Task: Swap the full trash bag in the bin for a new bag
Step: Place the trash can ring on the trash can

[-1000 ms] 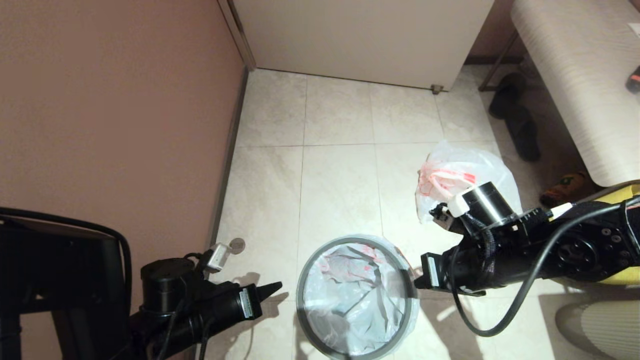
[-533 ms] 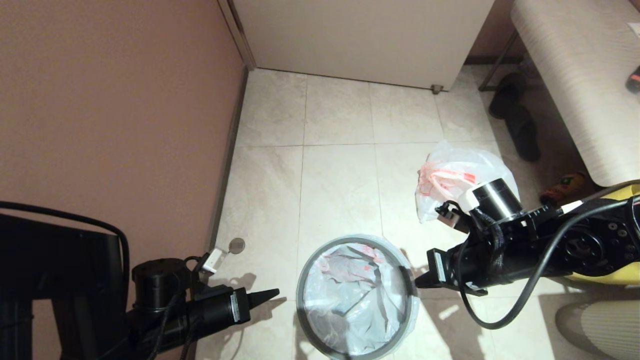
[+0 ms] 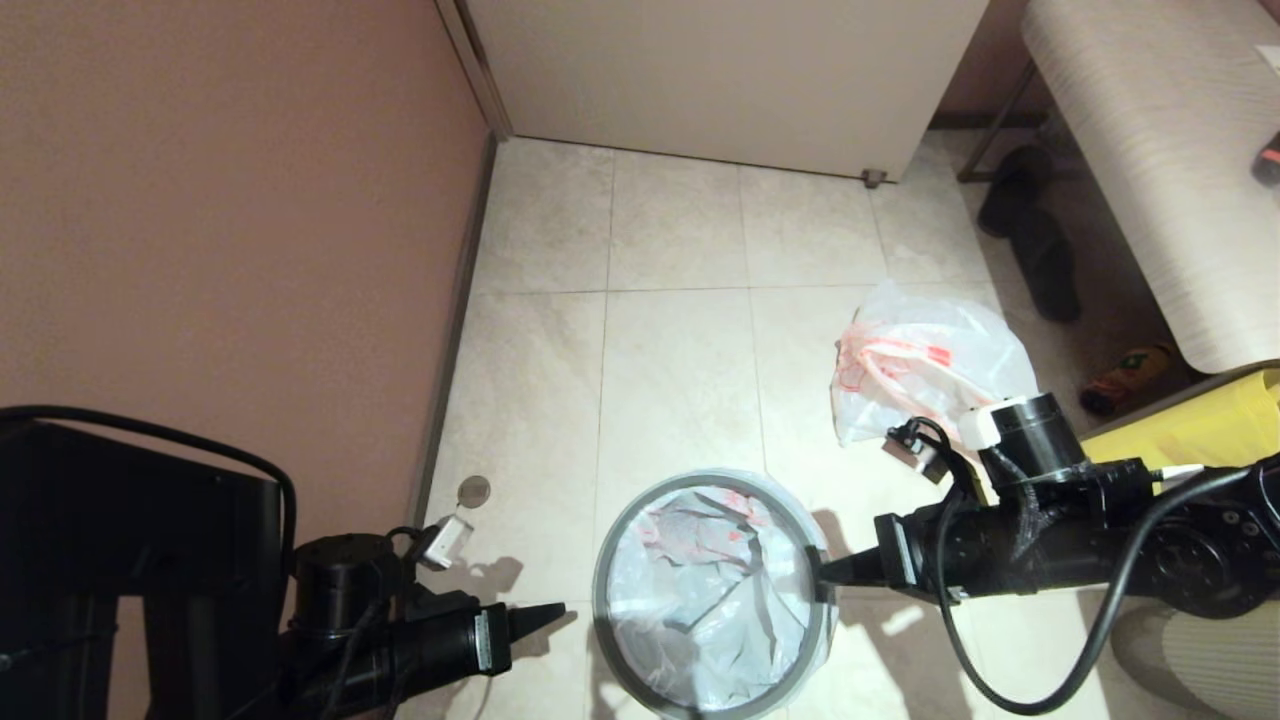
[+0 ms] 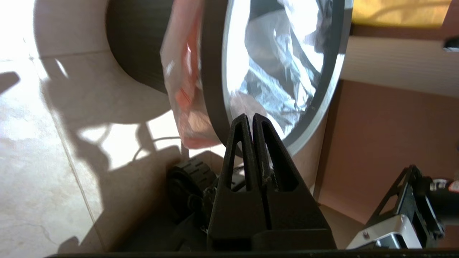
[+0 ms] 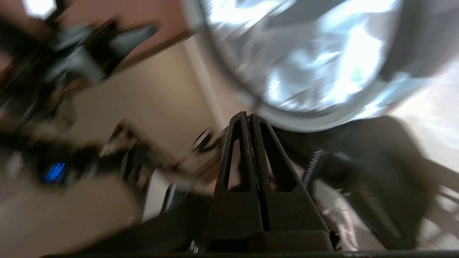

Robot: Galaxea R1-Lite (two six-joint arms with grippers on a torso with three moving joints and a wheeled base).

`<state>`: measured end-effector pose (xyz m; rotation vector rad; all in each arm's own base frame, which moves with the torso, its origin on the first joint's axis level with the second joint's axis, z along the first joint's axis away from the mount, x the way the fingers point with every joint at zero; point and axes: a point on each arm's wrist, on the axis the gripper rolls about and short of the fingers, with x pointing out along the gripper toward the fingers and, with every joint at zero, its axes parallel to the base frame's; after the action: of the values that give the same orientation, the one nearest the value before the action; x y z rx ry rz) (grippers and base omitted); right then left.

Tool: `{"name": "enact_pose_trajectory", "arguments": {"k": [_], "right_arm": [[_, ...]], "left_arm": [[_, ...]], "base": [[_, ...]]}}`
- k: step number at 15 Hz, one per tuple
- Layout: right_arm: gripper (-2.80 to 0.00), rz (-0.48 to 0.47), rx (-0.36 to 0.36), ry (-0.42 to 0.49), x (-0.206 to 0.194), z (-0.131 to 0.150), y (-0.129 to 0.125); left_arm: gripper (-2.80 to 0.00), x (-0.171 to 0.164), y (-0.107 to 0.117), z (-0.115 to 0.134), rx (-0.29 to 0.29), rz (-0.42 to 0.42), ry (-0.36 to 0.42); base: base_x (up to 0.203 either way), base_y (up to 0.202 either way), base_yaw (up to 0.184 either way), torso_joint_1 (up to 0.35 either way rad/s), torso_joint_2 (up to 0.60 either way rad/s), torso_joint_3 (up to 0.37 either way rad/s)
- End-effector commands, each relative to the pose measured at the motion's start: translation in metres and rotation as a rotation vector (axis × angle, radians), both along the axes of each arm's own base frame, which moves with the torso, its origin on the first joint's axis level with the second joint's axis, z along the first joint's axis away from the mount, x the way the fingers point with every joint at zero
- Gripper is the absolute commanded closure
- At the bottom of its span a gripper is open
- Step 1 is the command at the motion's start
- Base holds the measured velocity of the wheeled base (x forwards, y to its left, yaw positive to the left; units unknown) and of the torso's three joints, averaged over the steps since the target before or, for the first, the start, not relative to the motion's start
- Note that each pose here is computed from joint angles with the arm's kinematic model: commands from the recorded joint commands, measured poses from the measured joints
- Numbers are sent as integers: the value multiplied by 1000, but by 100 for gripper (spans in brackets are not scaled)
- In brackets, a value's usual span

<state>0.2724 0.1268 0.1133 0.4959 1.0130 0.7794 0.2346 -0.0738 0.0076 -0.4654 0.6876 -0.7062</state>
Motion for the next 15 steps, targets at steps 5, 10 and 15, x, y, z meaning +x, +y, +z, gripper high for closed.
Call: {"name": "enact_pose_trajectory", "arguments": {"k": [5,10,15], "right_arm": [[0,241,135,-26,-6,-41,-16],[0,286,110,-46,-3,-64,-17],[0,297,123,-121,-1,-93,-15]], "left_arm": [[0,-2,-3,-1,-7,-20,-13],[0,-12,-6,-3,24,-67,-18],[0,-10,-4,-1,21,-57,-29]], "base": [[0,0,0,0,0,0],[0,0,0,0,0,0],[0,0,0,0,0,0]]}}
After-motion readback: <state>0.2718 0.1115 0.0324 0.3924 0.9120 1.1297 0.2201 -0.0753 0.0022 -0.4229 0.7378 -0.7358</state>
